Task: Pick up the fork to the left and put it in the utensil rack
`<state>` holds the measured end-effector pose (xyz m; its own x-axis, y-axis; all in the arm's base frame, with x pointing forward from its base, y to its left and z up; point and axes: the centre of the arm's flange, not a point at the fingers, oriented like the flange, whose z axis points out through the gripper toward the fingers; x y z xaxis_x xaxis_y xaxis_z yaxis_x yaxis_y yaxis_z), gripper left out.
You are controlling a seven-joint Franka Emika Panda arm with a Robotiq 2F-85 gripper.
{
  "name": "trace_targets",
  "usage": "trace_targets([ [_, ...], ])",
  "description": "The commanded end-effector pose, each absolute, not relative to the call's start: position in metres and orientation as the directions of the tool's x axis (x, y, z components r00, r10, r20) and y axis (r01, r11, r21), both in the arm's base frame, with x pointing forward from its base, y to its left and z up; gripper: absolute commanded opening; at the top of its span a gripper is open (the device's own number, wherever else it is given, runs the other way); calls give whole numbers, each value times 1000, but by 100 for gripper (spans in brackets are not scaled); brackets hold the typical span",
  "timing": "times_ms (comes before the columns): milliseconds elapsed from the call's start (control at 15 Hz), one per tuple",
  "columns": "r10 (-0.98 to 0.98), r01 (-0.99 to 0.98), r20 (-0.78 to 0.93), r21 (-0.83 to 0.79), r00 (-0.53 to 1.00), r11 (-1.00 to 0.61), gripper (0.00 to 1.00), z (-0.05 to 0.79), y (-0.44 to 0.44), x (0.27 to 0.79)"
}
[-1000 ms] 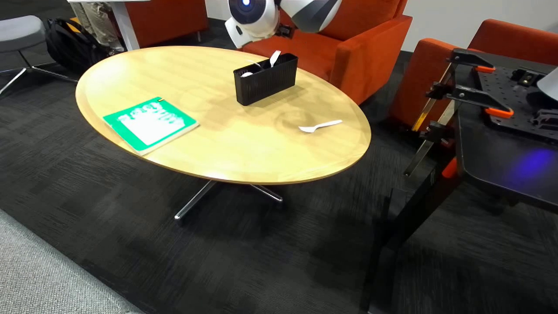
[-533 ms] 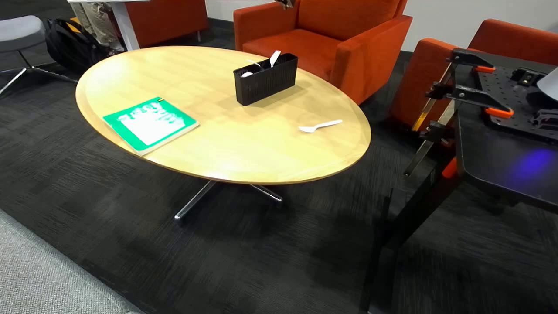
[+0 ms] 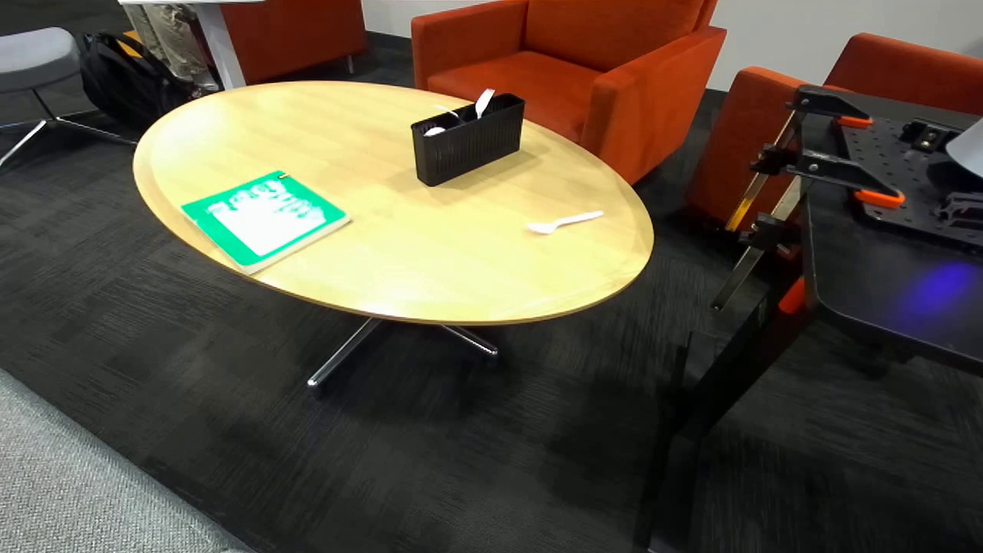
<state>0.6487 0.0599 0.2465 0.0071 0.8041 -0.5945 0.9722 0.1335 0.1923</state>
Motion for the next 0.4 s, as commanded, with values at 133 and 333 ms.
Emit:
trace_targets([
  [133,827,976,-562,183,6,117,100,259,57,642],
  [333,825,977,-565,175,1,119,100,254,58,641],
])
